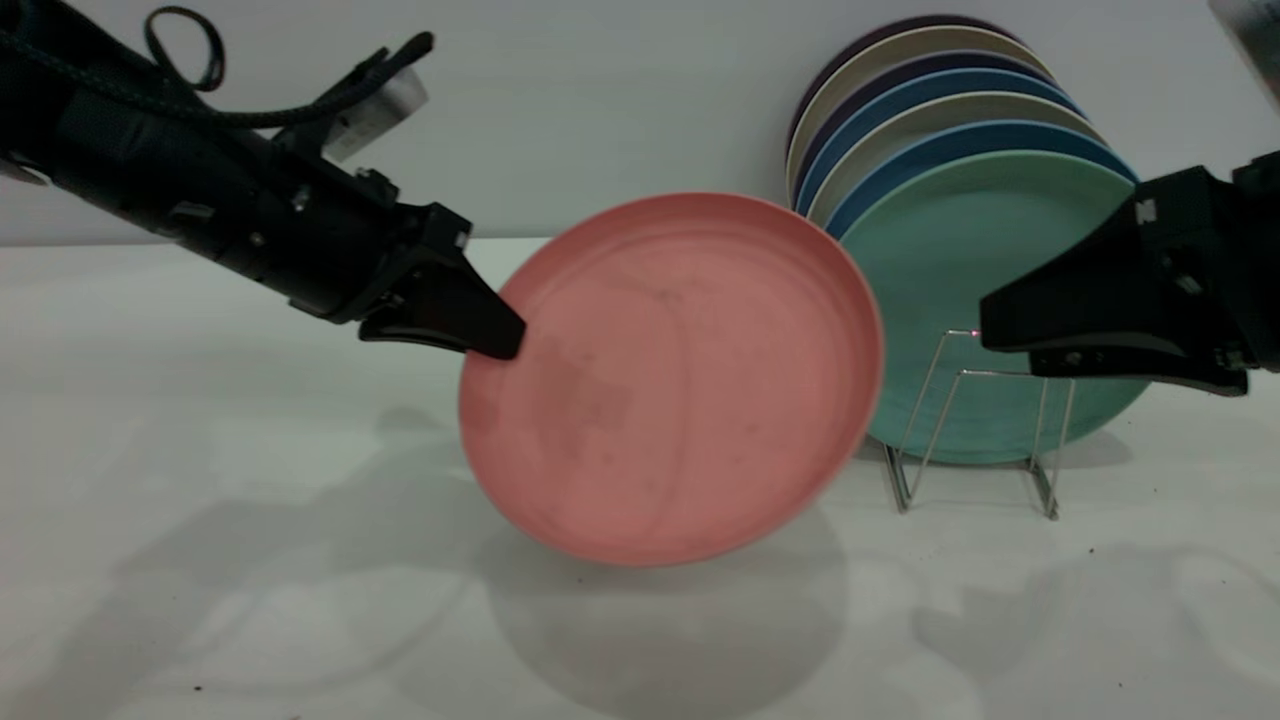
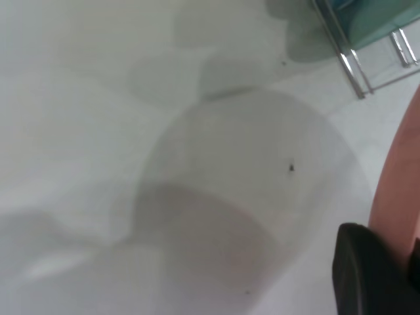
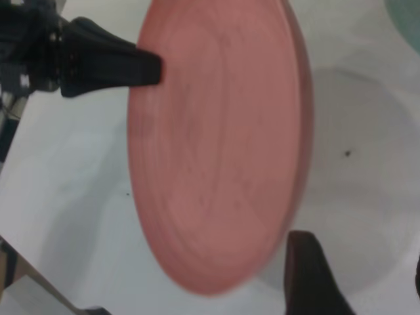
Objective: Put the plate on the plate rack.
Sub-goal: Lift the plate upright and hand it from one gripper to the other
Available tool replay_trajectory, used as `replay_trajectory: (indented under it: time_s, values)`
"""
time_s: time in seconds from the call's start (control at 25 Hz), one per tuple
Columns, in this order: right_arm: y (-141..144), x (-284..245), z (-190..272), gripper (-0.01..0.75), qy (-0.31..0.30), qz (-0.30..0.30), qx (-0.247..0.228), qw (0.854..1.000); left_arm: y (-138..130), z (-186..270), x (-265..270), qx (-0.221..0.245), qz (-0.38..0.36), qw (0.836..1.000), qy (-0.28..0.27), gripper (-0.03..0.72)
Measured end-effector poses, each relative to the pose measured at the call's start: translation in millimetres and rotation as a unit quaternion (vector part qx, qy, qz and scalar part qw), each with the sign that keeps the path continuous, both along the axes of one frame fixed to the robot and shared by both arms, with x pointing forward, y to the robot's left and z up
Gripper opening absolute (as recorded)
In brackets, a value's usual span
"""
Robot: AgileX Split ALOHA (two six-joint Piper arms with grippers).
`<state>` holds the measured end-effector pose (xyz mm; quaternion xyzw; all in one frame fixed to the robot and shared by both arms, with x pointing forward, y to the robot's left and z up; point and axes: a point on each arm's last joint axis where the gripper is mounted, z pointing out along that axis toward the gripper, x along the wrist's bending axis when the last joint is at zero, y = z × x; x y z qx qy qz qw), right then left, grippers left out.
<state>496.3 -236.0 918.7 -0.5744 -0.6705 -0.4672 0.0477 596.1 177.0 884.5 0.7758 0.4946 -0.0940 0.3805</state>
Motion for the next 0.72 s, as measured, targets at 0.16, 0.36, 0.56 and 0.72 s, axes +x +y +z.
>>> replay_trajectory:
  time_s: [0.16, 0.36, 0.56, 0.72]
  values:
    - [1.1, 9.3, 0.5, 0.407, -0.004, 0.002, 0.008, 1.0, -16.9, 1.8, -5.0, -0.003, -0.019, 1.0, -0.001, 0.015]
    - [1.2, 11.4, -0.3, 0.407, 0.0, -0.001, 0.012, 1.0, -36.4, 6.5, -7.9, -0.017, -0.034, 0.999, -0.005, 0.015]
    - [1.3, 11.9, -2.8, 0.4, 0.008, -0.003, 0.014, 1.0, -55.7, 14.5, -10.2, -0.037, -0.053, 0.998, -0.013, 0.015]
    - [1.9, 11.9, -3.9, 0.316, 0.015, -0.005, 0.021, 1.0, -74.8, 24.3, -14.9, -0.063, -0.099, 0.993, -0.027, 0.015]
